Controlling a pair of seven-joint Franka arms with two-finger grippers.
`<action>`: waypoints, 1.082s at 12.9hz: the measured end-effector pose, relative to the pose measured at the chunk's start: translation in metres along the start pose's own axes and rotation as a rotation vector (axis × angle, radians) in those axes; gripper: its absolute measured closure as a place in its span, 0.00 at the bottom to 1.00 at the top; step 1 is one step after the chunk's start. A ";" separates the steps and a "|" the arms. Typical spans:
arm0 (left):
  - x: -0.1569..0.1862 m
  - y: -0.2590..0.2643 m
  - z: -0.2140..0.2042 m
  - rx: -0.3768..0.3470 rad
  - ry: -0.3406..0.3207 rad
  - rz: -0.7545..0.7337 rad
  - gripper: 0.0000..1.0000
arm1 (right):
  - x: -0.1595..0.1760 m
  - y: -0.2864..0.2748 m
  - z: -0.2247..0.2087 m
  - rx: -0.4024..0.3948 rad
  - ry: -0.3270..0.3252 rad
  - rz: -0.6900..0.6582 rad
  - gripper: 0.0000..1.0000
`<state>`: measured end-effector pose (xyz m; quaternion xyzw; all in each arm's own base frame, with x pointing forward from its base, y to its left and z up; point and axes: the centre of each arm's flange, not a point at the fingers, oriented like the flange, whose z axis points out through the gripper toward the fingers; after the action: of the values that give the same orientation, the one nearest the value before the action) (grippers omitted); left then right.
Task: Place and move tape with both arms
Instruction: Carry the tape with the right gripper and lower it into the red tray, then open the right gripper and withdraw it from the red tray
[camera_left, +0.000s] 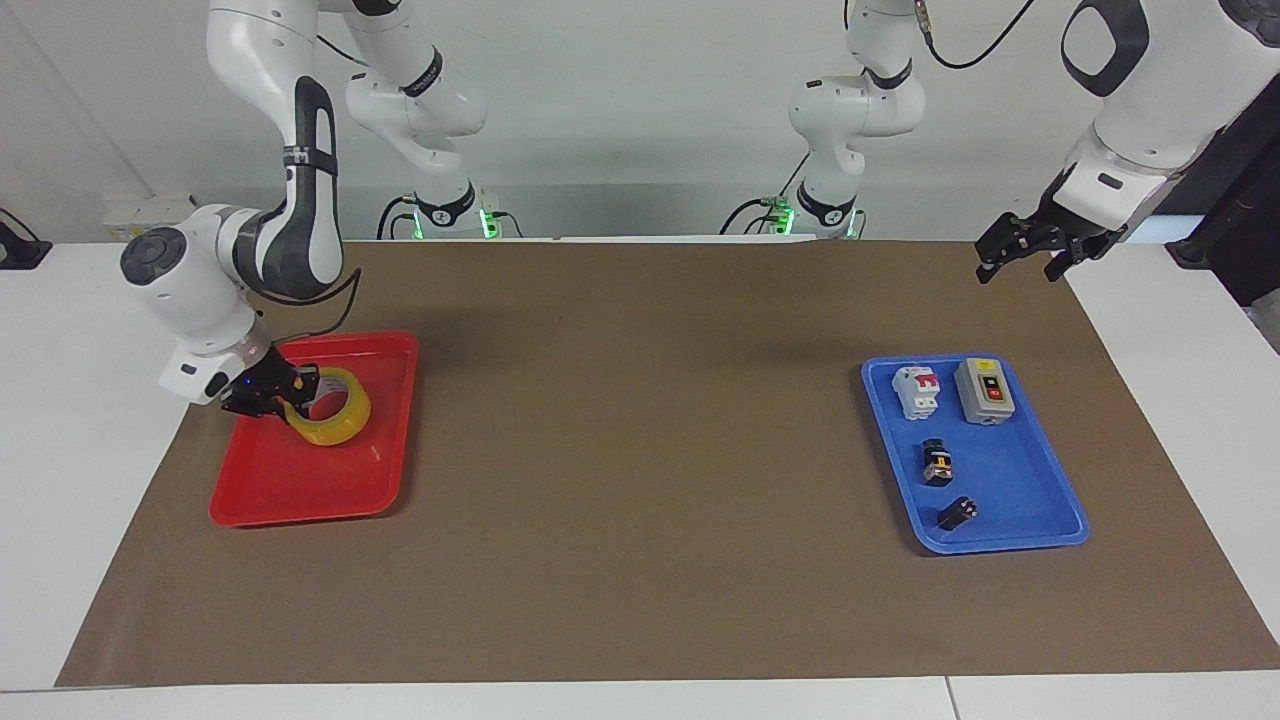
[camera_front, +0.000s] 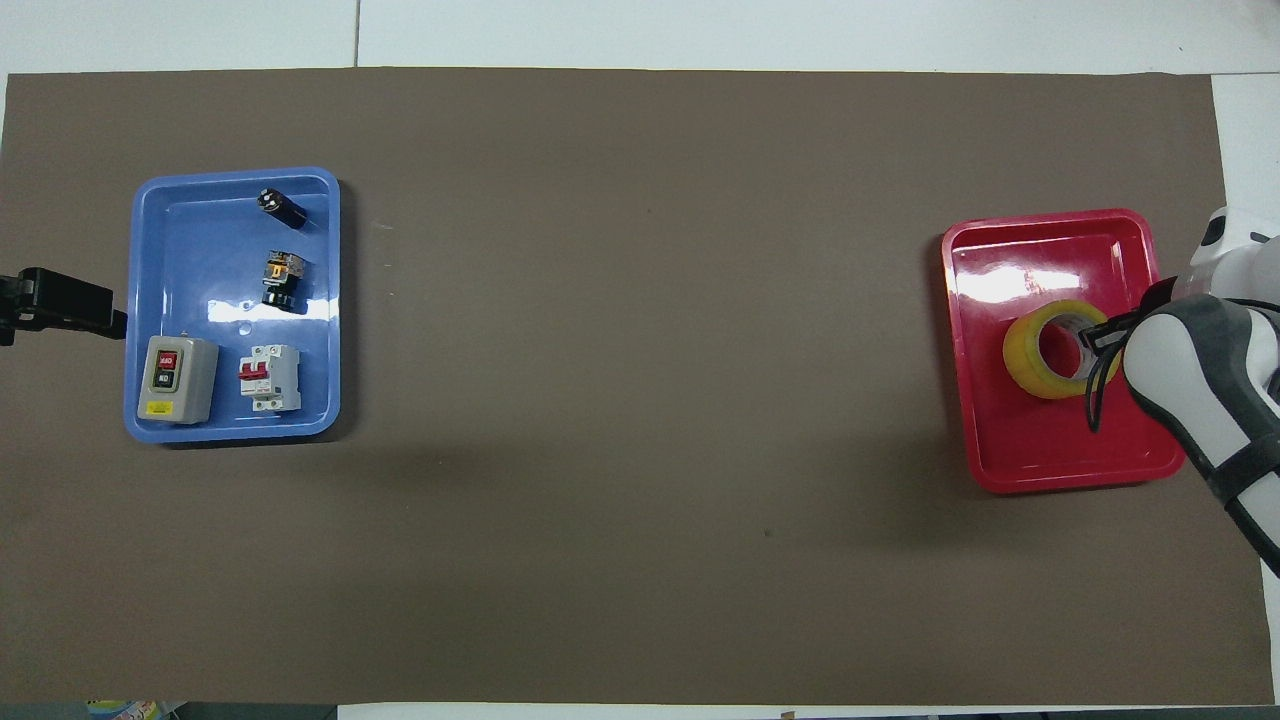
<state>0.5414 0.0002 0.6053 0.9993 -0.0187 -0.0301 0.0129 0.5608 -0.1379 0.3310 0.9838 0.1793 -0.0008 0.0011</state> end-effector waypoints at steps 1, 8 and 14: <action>0.000 0.000 0.000 0.000 0.000 0.000 0.00 | 0.001 0.001 0.007 0.000 -0.004 0.002 0.79; 0.000 0.000 0.000 0.000 0.000 0.000 0.00 | 0.007 0.004 -0.023 0.017 -0.019 0.009 0.22; 0.000 0.000 0.000 0.000 0.000 0.000 0.00 | -0.006 0.001 -0.160 0.043 -0.020 0.148 0.00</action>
<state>0.5414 0.0001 0.6053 0.9993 -0.0187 -0.0301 0.0129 0.5559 -0.1411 0.4915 0.9941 0.1058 -0.0144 -0.0184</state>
